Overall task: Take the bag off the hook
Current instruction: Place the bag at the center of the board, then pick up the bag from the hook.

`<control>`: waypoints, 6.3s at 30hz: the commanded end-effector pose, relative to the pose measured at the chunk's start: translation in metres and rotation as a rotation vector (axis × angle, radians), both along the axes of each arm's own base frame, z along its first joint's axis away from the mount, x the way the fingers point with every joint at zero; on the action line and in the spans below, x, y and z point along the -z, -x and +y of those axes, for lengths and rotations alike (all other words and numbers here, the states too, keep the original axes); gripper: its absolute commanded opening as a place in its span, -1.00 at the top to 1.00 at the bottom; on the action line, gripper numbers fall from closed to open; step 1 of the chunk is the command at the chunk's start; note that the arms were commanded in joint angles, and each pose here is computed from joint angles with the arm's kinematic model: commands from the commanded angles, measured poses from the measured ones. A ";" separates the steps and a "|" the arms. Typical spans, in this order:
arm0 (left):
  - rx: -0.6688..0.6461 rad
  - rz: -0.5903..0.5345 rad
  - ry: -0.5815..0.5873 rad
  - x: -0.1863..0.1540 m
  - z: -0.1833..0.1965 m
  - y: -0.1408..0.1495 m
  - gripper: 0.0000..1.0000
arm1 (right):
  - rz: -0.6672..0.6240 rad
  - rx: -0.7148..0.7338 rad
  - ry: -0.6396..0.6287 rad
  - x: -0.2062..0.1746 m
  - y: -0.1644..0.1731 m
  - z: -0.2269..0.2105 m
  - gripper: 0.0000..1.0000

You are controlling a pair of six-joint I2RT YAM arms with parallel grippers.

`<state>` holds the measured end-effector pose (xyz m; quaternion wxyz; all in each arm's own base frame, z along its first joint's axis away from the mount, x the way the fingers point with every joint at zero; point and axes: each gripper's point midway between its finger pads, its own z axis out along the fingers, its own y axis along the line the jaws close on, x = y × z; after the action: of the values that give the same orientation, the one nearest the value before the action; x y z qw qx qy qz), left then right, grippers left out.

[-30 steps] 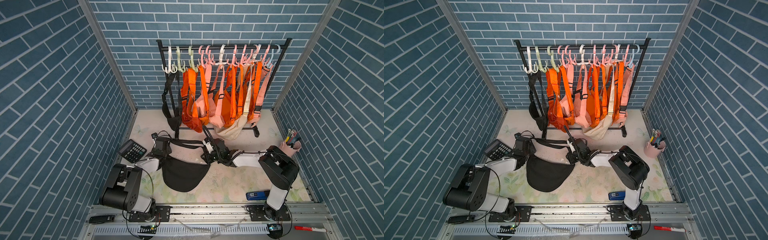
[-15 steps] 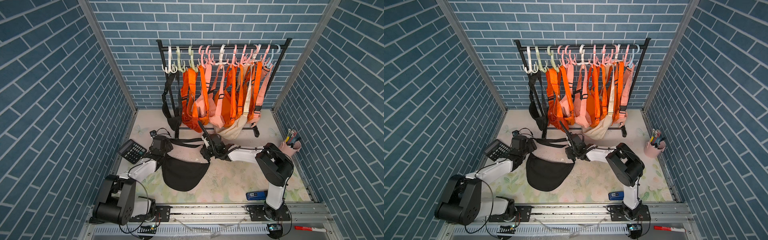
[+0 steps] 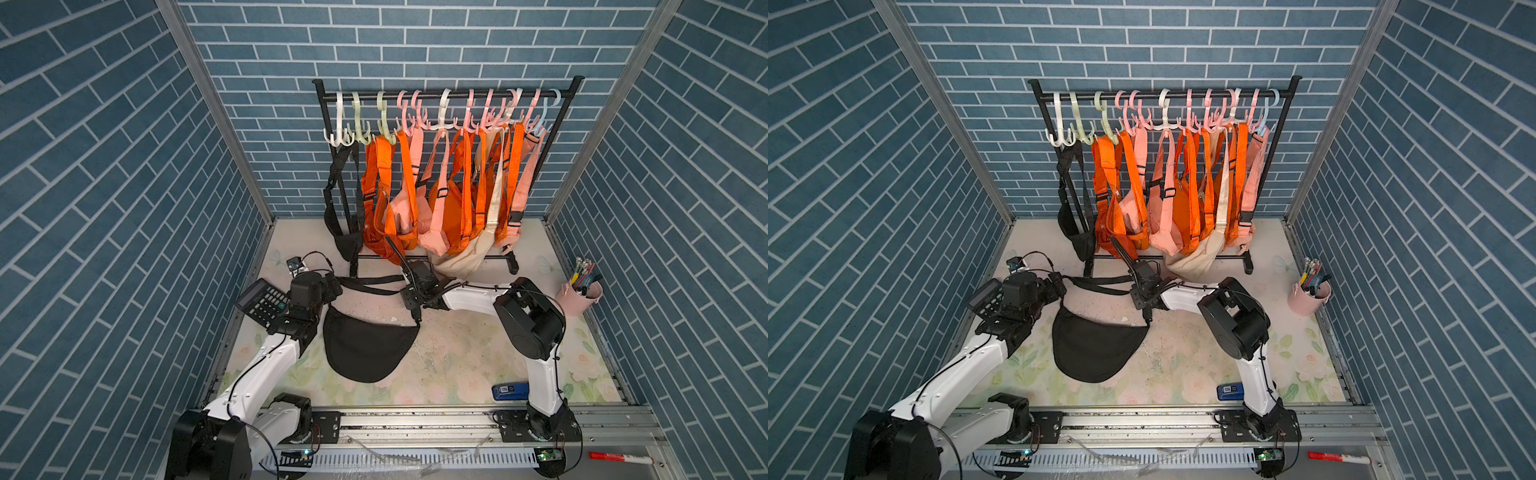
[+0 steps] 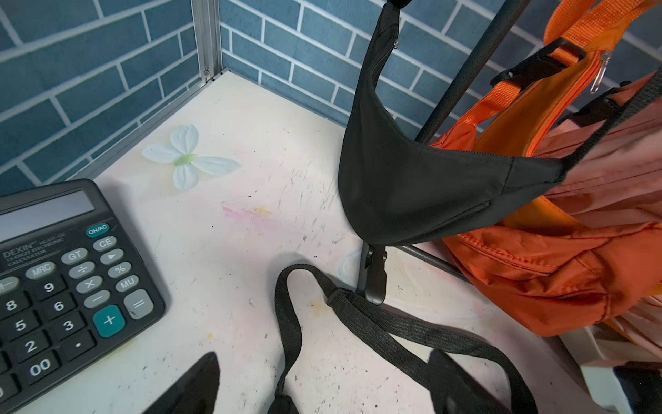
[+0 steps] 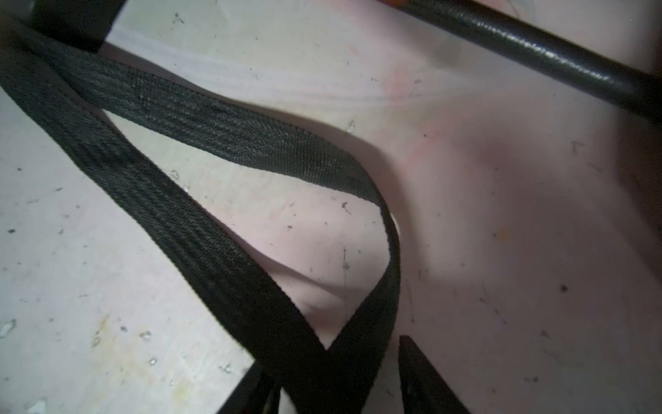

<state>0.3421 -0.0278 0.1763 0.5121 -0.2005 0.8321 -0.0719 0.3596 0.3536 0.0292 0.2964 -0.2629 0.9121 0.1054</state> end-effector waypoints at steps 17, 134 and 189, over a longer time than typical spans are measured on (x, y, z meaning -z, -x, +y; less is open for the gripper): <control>0.086 -0.190 -0.111 -0.152 0.005 0.035 -0.99 | -0.182 -0.243 -0.191 -0.156 0.041 0.019 -0.24; 0.469 -0.402 -0.193 -0.199 -0.072 -0.059 -0.99 | -0.475 -0.294 -0.725 -0.401 -0.039 0.039 1.00; 0.648 -0.571 -0.147 -0.288 -0.112 -0.142 1.00 | -0.414 -0.277 -0.818 -0.393 -0.079 0.022 1.00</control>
<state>0.4888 -0.1477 0.4458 0.6738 0.1492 0.6856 -0.2317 0.4357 0.3717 0.4128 0.5335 -0.2675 0.6810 0.4243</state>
